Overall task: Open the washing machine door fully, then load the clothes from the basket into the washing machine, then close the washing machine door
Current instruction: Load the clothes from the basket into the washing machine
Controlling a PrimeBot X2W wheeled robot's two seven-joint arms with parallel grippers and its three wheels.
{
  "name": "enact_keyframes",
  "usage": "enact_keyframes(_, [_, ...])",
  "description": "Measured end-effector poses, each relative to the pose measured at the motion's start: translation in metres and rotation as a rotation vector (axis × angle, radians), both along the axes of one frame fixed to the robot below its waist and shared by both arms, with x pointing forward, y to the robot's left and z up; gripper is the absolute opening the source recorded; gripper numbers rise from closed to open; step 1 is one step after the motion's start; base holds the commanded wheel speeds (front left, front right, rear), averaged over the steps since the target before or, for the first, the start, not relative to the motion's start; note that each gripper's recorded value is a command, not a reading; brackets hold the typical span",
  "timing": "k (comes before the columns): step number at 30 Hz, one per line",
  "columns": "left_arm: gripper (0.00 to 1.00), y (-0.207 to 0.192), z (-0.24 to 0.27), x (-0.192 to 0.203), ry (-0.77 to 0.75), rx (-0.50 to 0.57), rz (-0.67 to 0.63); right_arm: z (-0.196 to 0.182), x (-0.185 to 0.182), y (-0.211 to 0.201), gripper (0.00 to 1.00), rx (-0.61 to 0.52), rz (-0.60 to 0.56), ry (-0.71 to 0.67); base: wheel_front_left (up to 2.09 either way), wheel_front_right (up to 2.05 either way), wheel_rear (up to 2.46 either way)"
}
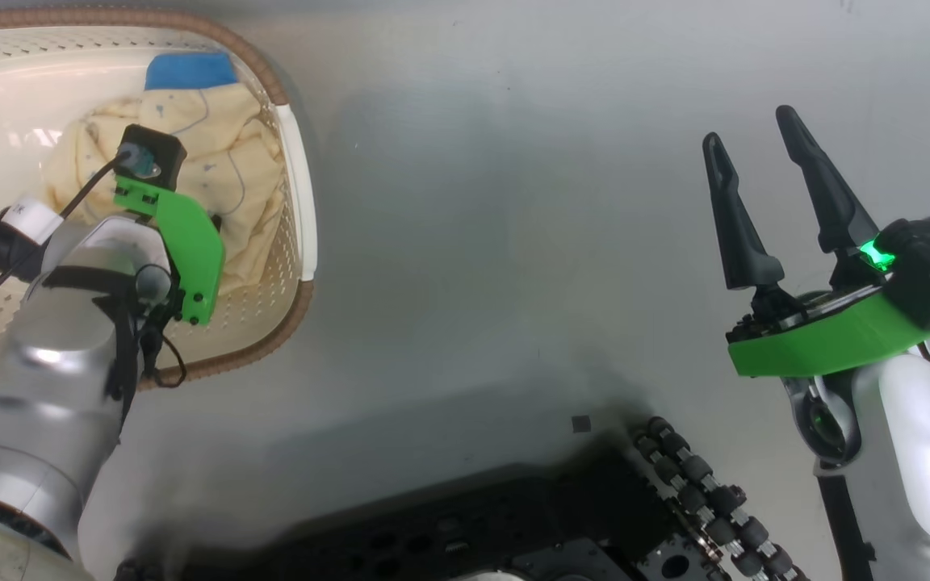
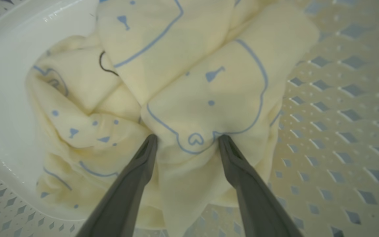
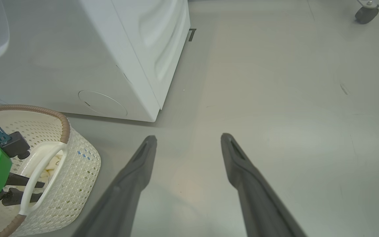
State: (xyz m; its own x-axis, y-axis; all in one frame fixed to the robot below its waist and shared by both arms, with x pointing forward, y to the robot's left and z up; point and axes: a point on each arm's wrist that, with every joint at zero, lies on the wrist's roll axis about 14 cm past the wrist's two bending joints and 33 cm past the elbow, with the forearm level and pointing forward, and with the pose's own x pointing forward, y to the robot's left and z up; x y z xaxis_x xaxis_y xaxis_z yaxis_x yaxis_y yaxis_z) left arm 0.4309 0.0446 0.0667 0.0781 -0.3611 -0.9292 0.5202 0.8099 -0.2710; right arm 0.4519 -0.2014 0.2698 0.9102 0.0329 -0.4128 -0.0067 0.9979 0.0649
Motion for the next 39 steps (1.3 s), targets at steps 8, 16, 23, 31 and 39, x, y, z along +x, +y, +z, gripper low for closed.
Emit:
enact_keyframes(8, [1.00,-0.004,-0.004,0.003,0.012,0.019,-0.006,0.001,0.002,0.005,1.00,0.005,0.013,-0.009,0.00,0.00,0.00])
enact_keyframes(16, [0.00,-0.002,-0.008,-0.007,0.083,0.044,0.013,0.000,0.002,0.006,1.00,0.004,0.018,-0.007,0.00,0.00,0.00])
enact_keyframes(23, [0.00,-0.001,-0.007,-0.007,0.087,0.038,0.026,0.000,0.002,0.007,1.00,0.006,0.019,-0.009,0.00,0.00,0.00])
enact_keyframes(31, [0.00,0.000,0.003,0.012,0.036,0.002,0.118,0.005,0.009,0.011,1.00,0.016,0.027,-0.032,0.00,0.00,0.00])
enact_keyframes(39, [0.00,-0.007,0.042,0.056,-0.118,-0.097,0.247,0.037,0.037,0.019,1.00,0.025,0.057,-0.144,0.00,0.00,0.00])
